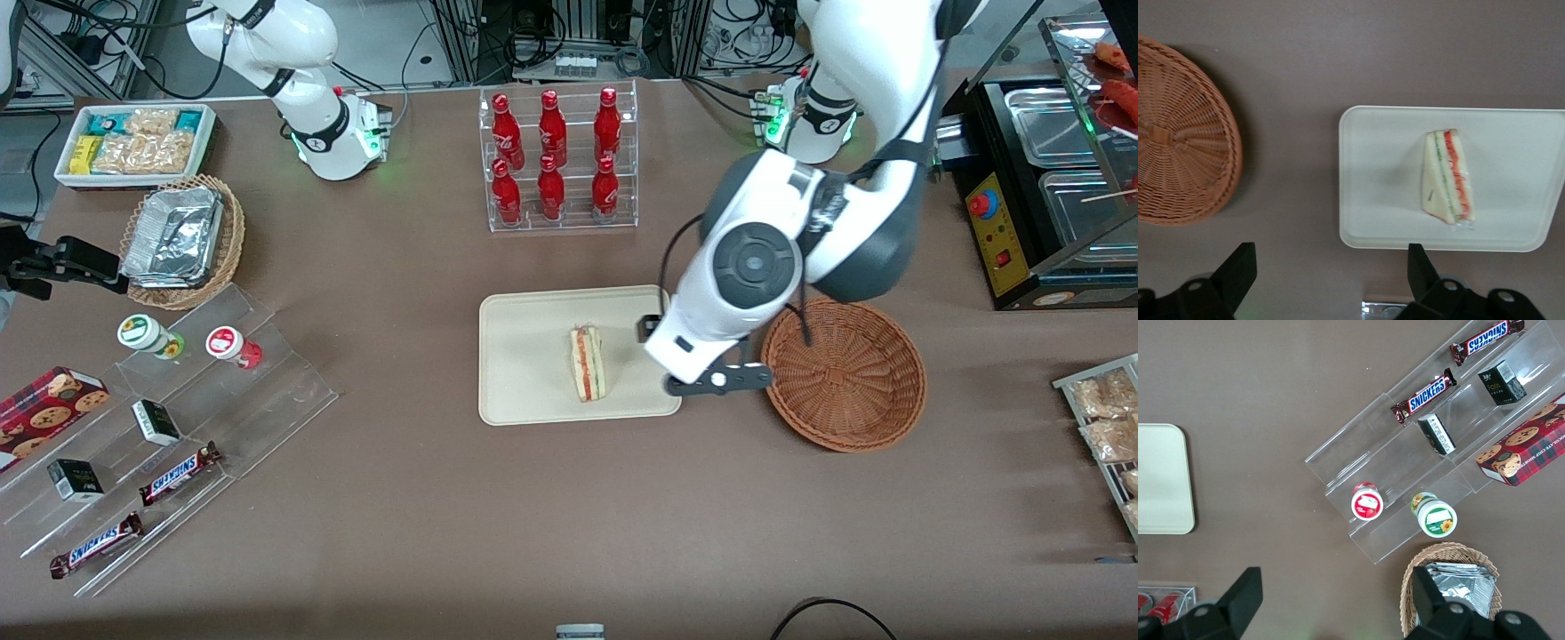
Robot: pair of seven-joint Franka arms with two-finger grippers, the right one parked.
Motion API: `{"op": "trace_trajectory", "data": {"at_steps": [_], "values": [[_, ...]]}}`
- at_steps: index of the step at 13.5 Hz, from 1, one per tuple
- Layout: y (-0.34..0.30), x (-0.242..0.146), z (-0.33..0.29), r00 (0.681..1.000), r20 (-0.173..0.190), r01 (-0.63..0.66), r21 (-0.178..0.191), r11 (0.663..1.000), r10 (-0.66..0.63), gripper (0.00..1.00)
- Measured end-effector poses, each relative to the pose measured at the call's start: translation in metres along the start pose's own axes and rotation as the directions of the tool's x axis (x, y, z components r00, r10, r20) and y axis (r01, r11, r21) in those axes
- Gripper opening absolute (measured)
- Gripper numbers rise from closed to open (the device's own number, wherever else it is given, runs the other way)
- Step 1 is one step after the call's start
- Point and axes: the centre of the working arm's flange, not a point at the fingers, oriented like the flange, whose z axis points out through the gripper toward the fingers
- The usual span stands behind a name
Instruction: Place sandwich from basket to tray
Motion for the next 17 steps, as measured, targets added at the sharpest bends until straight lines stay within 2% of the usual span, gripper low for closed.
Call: {"op": "trace_trajectory", "data": {"at_steps": [3, 6, 9, 14, 17], "values": [[-0.034, 0.009, -0.008, 1.000, -0.010, 0.008, 0.011, 1.000, -0.008, 1.00], [-0.076, 0.010, -0.015, 0.998, -0.016, -0.063, -0.001, 0.998, 0.063, 1.00], [-0.120, -0.007, -0.025, 0.992, -0.015, -0.126, -0.013, 0.992, 0.125, 1.00], [-0.169, -0.026, -0.043, 0.995, -0.016, -0.095, -0.027, 0.995, 0.094, 1.00], [-0.203, -0.029, -0.048, 0.997, 0.002, -0.074, -0.039, 0.996, 0.074, 1.00]]}}
